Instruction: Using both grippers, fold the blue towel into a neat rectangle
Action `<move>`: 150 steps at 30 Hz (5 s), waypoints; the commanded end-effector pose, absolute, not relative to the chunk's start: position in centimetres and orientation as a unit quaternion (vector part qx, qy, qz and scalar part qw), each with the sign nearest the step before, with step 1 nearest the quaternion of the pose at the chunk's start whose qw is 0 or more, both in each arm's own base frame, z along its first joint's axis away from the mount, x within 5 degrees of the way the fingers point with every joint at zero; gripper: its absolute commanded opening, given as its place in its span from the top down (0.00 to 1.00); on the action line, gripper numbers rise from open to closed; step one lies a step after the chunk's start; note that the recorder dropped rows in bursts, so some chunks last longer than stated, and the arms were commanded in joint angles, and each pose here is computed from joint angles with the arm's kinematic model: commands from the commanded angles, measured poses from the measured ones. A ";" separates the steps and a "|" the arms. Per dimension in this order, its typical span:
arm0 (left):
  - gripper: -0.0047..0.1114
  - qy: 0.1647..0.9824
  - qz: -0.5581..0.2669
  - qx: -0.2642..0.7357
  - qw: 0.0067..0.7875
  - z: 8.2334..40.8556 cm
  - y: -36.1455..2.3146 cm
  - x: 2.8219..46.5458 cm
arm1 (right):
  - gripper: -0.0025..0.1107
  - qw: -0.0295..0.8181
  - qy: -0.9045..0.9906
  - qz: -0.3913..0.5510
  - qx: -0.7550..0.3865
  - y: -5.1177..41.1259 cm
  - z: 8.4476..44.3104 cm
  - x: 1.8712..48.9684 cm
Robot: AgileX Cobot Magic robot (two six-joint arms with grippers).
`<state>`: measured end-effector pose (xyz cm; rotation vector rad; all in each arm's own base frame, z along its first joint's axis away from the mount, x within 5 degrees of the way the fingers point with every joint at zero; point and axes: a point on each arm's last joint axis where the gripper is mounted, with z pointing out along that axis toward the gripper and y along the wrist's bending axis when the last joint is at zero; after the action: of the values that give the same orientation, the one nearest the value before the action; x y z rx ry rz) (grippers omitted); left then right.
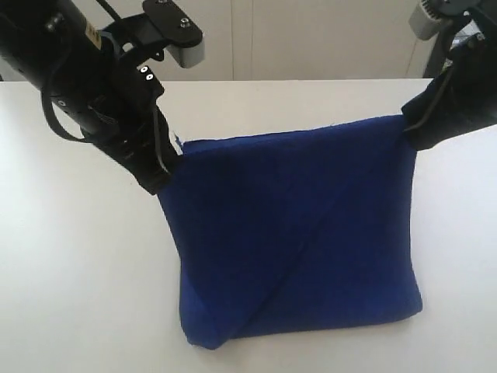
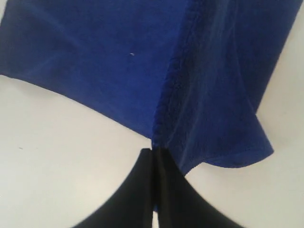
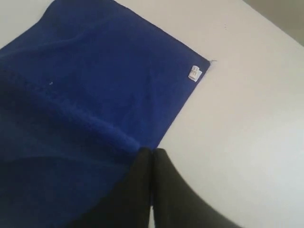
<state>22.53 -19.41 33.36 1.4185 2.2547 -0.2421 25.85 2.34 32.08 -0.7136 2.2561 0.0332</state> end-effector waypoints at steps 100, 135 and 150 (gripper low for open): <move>0.96 0.833 -0.057 0.502 0.226 28.0 -22.1 26.4 | 0.98 0.212 0.923 0.293 -0.131 10.2 12.6 38.7; 0.96 0.807 -0.103 0.460 0.355 36.7 -19.1 22.0 | 0.98 0.488 0.849 0.030 -0.202 4.9 34.5 27.4; 0.96 0.816 -0.067 0.455 0.350 33.3 -20.8 25.3 | 0.98 0.483 0.855 0.002 -0.187 4.8 30.0 31.5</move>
<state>24.82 -20.91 33.81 1.1984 2.1009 -0.2203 30.51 5.00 30.45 -0.4831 2.1238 0.0402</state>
